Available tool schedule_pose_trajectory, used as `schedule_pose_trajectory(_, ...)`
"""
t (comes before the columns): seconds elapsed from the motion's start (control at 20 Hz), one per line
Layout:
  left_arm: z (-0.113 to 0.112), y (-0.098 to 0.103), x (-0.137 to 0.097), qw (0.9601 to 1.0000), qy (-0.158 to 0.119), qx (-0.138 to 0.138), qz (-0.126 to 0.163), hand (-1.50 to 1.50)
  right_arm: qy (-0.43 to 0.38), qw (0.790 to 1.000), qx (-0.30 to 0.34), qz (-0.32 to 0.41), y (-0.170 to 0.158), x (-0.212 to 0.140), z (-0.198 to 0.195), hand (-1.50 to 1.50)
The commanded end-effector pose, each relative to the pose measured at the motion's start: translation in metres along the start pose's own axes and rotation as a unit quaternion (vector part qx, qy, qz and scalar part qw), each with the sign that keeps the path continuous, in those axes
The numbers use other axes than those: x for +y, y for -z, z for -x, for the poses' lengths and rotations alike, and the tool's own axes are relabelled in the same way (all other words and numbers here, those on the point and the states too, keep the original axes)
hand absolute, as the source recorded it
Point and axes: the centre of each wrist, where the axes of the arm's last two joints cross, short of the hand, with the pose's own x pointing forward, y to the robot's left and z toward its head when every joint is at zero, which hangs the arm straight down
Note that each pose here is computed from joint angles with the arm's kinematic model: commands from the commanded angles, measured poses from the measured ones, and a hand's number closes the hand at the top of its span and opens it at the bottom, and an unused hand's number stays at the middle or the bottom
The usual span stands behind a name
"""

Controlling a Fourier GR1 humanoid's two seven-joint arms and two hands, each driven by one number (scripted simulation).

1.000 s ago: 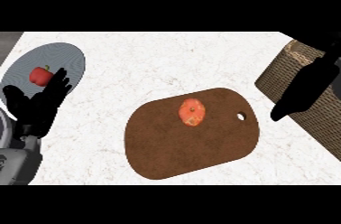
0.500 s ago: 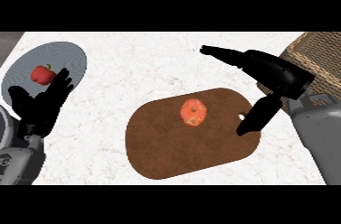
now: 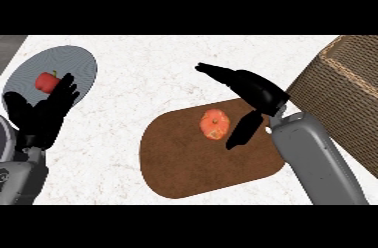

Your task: Pick the squash from the cutting board and place it in the basket

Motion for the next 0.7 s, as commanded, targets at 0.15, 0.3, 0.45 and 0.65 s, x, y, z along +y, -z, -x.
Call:
schedule_pose_trajectory(0.15,0.019,-0.012,0.01,1.0,0.001,-0.003,-0.002,0.0,-0.019,0.998,0.04,-0.053,0.013,0.011,0.025,-1.5)
schedule_pose_trajectory(0.3,0.003,-0.008,-0.002,1.0,-0.008,-0.002,-0.005,0.0,-0.039,0.997,0.042,-0.057,0.017,0.023,0.048,-1.5)
schedule_pose_trajectory(0.45,-0.005,-0.007,0.001,1.0,0.006,-0.007,0.001,0.0,-0.042,0.997,0.038,-0.056,0.022,0.018,0.036,-1.5)
schedule_pose_trajectory(0.65,0.006,-0.011,0.002,0.9999,-0.001,0.01,0.002,0.0,-0.041,0.997,0.035,-0.053,0.014,0.026,0.037,-1.5)
